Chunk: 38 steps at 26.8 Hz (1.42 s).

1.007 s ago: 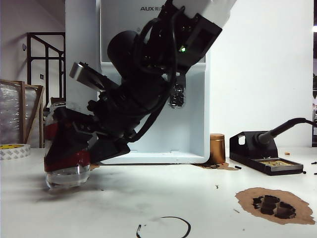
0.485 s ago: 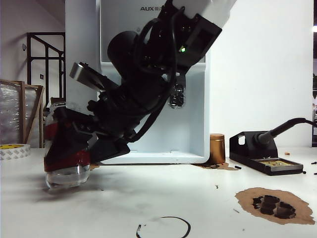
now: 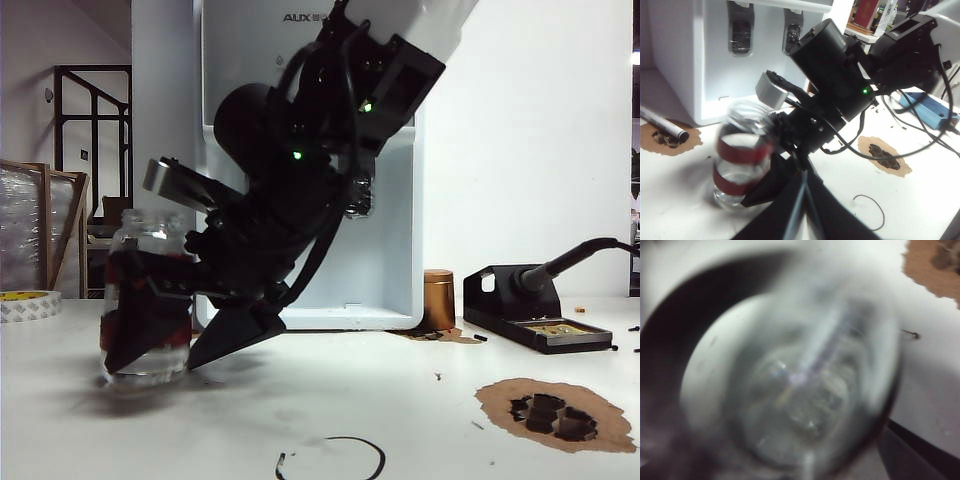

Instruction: Pick up the water bottle with two loops of red belts, then reach the front water dispenser and gently press the gray-black baffle horizontally to get a little water.

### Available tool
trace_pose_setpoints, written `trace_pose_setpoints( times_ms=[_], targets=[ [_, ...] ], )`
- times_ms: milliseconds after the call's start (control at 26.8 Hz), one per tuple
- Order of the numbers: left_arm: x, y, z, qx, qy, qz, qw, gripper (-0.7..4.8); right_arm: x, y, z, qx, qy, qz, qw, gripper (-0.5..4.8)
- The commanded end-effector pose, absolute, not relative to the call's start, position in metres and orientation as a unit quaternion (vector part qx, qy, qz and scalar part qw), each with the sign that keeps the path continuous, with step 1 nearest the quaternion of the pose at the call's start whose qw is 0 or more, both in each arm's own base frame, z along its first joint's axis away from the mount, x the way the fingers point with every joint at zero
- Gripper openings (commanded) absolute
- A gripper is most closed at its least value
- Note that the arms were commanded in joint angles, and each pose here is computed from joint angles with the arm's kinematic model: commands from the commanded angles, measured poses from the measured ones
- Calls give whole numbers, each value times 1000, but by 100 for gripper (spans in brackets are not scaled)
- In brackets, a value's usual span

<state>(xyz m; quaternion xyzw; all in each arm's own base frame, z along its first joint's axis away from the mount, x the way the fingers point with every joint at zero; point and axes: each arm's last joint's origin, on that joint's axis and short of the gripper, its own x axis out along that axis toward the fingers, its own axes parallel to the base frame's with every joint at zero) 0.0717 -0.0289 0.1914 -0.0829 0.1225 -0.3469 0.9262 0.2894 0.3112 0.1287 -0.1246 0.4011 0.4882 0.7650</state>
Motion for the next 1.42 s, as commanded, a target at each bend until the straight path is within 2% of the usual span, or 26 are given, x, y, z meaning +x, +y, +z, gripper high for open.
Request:
trace_pose_setpoints(
  times_ms=[37, 485, 672, 858, 1156, 1418],
  targets=[
    [72, -29, 192, -81, 118, -348, 926, -4, 284, 307, 119, -136, 443, 471, 751, 479],
    [72, -29, 192, -81, 119, -349, 926, -4, 280, 302, 115, -152, 471, 463, 735, 479],
    [72, -29, 192, -81, 119, -349, 926, -4, 280, 300, 121, -165, 464, 452, 744, 479],
    [72, -29, 192, -81, 119, -349, 926, -4, 287, 290, 151, -162, 428, 437, 774, 479],
    [72, -29, 192, -81, 119, -349, 926, -4, 288, 276, 175, -167, 417, 429, 784, 479],
    [72, -29, 192, -81, 118, -349, 926, -4, 286, 262, 180, -177, 419, 418, 786, 479]
  ],
)
